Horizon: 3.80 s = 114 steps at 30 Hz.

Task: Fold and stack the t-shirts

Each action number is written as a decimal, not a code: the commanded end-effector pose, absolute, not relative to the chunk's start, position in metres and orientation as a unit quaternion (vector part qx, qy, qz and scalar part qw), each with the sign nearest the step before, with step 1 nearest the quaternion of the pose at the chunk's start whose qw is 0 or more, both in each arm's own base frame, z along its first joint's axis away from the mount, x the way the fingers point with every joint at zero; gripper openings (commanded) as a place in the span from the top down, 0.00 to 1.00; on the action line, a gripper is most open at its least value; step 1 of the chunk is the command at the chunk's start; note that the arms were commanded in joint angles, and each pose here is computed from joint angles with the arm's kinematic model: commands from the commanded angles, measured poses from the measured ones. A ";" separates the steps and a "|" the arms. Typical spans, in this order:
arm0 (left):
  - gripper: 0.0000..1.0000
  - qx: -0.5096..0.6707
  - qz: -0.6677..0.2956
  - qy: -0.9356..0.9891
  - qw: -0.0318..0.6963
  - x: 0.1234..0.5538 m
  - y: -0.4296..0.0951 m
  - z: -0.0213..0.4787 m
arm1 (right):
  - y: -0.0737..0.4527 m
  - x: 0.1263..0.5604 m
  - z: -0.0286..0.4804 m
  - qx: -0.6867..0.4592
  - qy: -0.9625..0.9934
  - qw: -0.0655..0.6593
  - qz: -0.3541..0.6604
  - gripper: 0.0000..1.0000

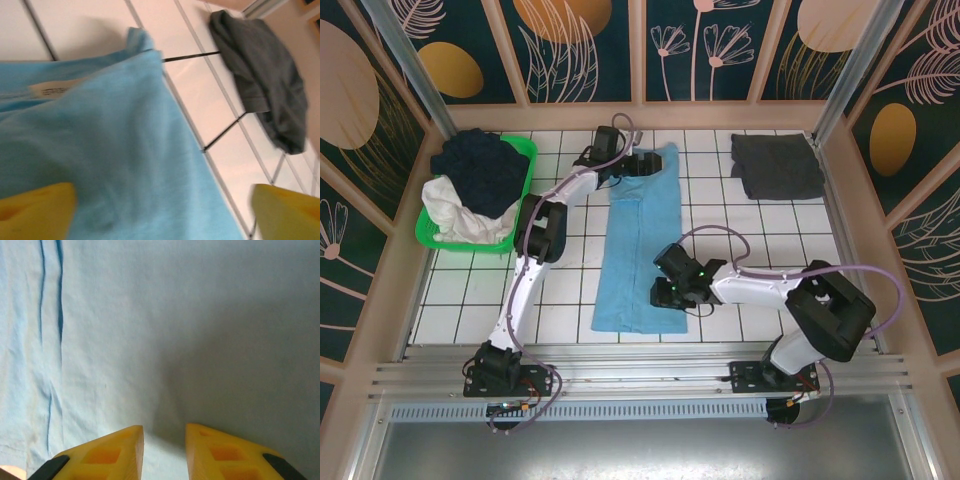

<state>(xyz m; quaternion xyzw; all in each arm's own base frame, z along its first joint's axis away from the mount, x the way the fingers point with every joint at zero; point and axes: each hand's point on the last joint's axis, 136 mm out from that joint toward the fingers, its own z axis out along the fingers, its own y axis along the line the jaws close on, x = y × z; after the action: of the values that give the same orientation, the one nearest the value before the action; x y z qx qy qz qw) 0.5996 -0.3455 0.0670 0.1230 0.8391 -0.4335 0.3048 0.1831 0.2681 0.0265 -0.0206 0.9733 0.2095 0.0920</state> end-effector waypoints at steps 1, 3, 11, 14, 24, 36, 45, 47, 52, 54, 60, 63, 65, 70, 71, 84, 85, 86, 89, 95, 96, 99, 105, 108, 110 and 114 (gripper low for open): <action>0.01 0.140 -0.429 0.827 0.335 0.593 -0.345 0.120 | 0.250 0.192 0.049 0.003 0.977 0.117 0.178 0.69; 0.01 0.135 -0.400 0.832 0.359 0.591 -0.333 0.150 | 0.241 0.191 0.059 0.011 0.975 0.133 0.179 0.62; 0.01 0.002 -0.235 0.875 0.424 0.508 -0.232 0.195 | 0.201 0.153 0.040 0.063 0.975 0.105 0.186 0.47; 0.01 -0.125 -0.227 0.864 0.432 0.458 -0.183 0.188 | 0.205 0.142 0.039 0.064 0.970 0.091 0.218 0.45; 0.02 -0.087 -0.288 0.912 0.280 0.313 -0.198 0.121 | 0.211 0.126 0.032 0.053 0.973 0.060 0.217 0.47; 0.26 -0.053 -0.267 0.954 0.126 0.143 -0.204 0.035 | 0.217 0.113 0.026 0.035 0.979 0.030 0.196 0.51; 0.36 -0.035 -0.217 0.970 0.101 0.127 -0.207 0.012 | 0.233 0.111 0.024 0.016 0.978 0.022 0.205 0.55; 0.46 -0.035 -0.223 0.969 0.106 0.130 -0.211 0.011 | 0.233 0.111 0.020 0.017 0.979 0.020 0.201 0.58; 0.75 -0.026 -0.258 0.957 0.131 0.144 -0.233 0.033 | 0.234 0.115 0.024 0.018 0.979 0.032 0.203 0.70; 0.82 -0.019 -0.281 0.949 0.143 0.150 -0.244 0.045 | 0.237 0.120 0.030 0.016 0.977 0.042 0.210 0.78; 1.00 0.005 -0.350 0.917 0.190 0.167 -0.273 0.086 | 0.234 0.137 0.044 0.012 0.976 0.064 0.209 1.00; 1.00 0.012 -0.334 0.917 0.218 0.179 -0.273 0.103 | 0.234 0.157 0.066 0.012 0.970 0.097 0.222 1.00; 1.00 0.015 -0.314 0.918 0.243 0.189 -0.271 0.115 | 0.231 0.175 0.082 0.018 0.965 0.123 0.230 1.00; 1.00 -0.004 -0.288 0.913 0.289 0.235 -0.259 0.132 | 0.231 0.225 0.103 0.018 0.954 0.173 0.245 1.00; 1.00 -0.010 -0.282 0.913 0.295 0.246 -0.256 0.132 | 0.230 0.234 0.103 0.015 0.954 0.180 0.239 1.00; 1.00 -0.026 -0.213 0.928 0.305 0.375 -0.247 0.120 | 0.220 0.374 0.108 0.029 0.942 0.239 0.233 1.00; 1.00 -0.030 -0.209 0.930 0.302 0.381 -0.245 0.115 | 0.221 0.381 0.108 0.027 0.941 0.239 0.237 1.00; 1.00 -0.030 -0.208 0.930 0.300 0.385 -0.244 0.113 | 0.221 0.386 0.106 0.027 0.941 0.238 0.238 1.00; 1.00 -0.029 -0.204 0.937 0.282 0.395 -0.243 0.095 | 0.221 0.399 0.097 0.026 0.944 0.229 0.235 1.00; 1.00 -0.025 -0.201 0.944 0.261 0.409 -0.245 0.075 | 0.221 0.413 0.081 0.029 0.947 0.212 0.240 1.00; 1.00 -0.025 -0.199 0.945 0.259 0.411 -0.245 0.072 | 0.221 0.415 0.078 0.028 0.948 0.210 0.239 1.00; 1.00 -0.026 -0.199 0.947 0.252 0.417 -0.244 0.066 | 0.220 0.422 0.072 0.029 0.949 0.205 0.238 1.00; 1.00 -0.030 -0.182 0.953 0.240 0.429 -0.239 0.054 | 0.216 0.433 0.059 0.032 0.952 0.193 0.235 1.00; 0.84 -0.035 -0.172 0.955 0.240 0.433 -0.234 0.052 | 0.211 0.436 0.053 0.037 0.954 0.189 0.230 0.86; 0.76 -0.038 -0.162 0.956 0.242 0.437 -0.230 0.052 | 0.207 0.439 0.051 0.042 0.954 0.189 0.227 0.82; 0.58 -0.039 -0.147 0.957 0.249 0.445 -0.224 0.058 | 0.200 0.451 0.061 0.047 0.951 0.202 0.228 0.76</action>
<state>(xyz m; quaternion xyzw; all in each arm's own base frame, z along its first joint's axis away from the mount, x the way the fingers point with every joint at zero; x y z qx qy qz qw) 0.4374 -0.2315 0.0540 -0.0381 0.9542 -0.1658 0.2461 0.4367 0.2029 0.0482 0.0498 0.9552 0.2243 0.1867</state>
